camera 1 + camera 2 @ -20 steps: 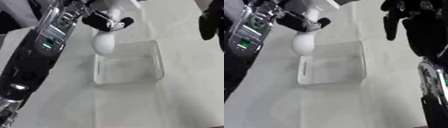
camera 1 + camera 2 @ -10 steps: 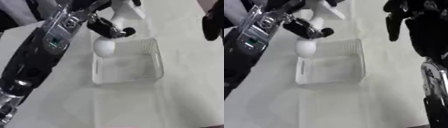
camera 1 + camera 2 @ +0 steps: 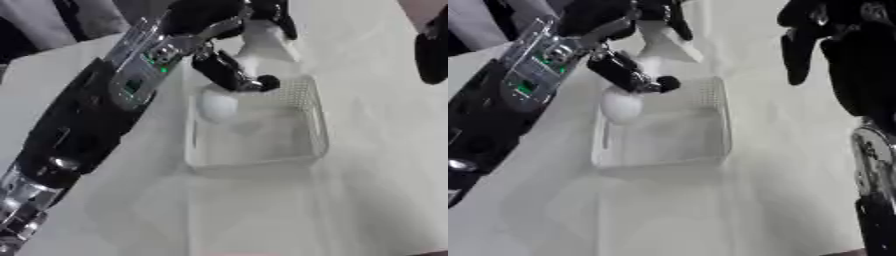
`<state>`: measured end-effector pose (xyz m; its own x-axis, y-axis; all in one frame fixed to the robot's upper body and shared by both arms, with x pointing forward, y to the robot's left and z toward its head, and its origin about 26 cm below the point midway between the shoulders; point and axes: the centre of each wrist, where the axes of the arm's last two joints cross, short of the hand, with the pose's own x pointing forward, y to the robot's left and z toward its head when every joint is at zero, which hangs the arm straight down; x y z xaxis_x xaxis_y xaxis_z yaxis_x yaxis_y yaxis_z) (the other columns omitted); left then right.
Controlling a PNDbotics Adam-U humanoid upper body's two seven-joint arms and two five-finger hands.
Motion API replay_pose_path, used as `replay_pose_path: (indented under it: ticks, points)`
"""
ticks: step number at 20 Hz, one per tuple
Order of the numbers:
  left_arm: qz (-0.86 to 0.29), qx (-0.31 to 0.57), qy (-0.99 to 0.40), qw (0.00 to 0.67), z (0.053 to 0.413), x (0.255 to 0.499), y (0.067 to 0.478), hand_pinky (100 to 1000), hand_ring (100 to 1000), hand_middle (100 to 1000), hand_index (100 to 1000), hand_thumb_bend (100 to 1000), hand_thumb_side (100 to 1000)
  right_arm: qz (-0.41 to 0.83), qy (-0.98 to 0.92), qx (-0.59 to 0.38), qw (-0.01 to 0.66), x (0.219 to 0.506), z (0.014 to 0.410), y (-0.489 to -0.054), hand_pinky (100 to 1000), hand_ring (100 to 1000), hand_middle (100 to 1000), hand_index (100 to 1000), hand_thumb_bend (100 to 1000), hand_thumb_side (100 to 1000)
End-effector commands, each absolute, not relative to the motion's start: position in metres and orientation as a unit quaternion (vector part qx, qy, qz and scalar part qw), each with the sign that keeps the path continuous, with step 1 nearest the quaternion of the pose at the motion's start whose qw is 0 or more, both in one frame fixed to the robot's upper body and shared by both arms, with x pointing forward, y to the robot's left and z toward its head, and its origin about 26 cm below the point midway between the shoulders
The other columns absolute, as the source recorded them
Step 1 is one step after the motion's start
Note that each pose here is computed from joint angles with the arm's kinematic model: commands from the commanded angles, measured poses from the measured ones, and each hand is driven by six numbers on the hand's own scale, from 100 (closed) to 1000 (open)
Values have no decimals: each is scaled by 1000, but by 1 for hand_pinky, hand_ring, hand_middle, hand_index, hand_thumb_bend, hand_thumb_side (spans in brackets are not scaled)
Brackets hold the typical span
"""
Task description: Pick up objects on the table and place them in the box.
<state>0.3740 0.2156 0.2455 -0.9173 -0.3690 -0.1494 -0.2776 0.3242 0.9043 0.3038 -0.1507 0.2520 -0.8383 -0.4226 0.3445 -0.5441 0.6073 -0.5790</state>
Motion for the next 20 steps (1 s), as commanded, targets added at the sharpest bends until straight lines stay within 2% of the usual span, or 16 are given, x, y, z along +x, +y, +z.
replay_pose_path:
  ticks: [1,6,8,9,10,11,12,17,18,19,20]
  points:
    - [-561,200,-803,22,254,371,210,100,247,288,374,176,100,357,-891,270,75,301,258,-150,182,309,601,800,100,974]
    - [-596,206,-776,23,255,361,205,100,299,349,435,173,100,357,-891,269,78,301,257,-151,183,309,601,801,100,973]
    - [-610,207,-764,29,255,356,203,100,325,375,461,136,190,357,-891,269,79,301,257,-151,183,309,601,801,100,972]
    - [-617,205,-759,32,255,353,202,100,327,377,463,132,199,356,-891,269,80,301,257,-151,183,309,601,801,100,972]
    - [-621,201,-757,35,255,351,201,110,337,391,477,110,263,356,-891,269,81,301,257,-151,183,310,601,801,100,972]
    - [-624,197,-755,38,256,349,200,107,336,388,474,111,248,356,-891,269,81,301,256,-151,183,310,601,801,100,972]
    - [-624,195,-755,39,258,347,200,114,339,396,481,114,288,356,-891,269,81,301,256,-151,184,310,601,801,100,972]
    - [-625,191,-755,47,262,341,201,142,359,410,499,117,329,355,-892,268,82,301,256,-151,184,310,601,800,100,972]
    - [-624,189,-756,46,263,341,201,272,457,492,609,190,619,355,-892,268,82,301,256,-151,184,310,600,800,100,972]
    - [-623,186,-759,44,263,340,201,272,457,492,609,194,618,355,-892,268,82,301,256,-151,184,310,600,800,100,969]
    - [-623,184,-759,42,264,340,201,515,662,692,789,411,917,355,-892,269,83,301,256,-151,184,309,599,799,100,971]
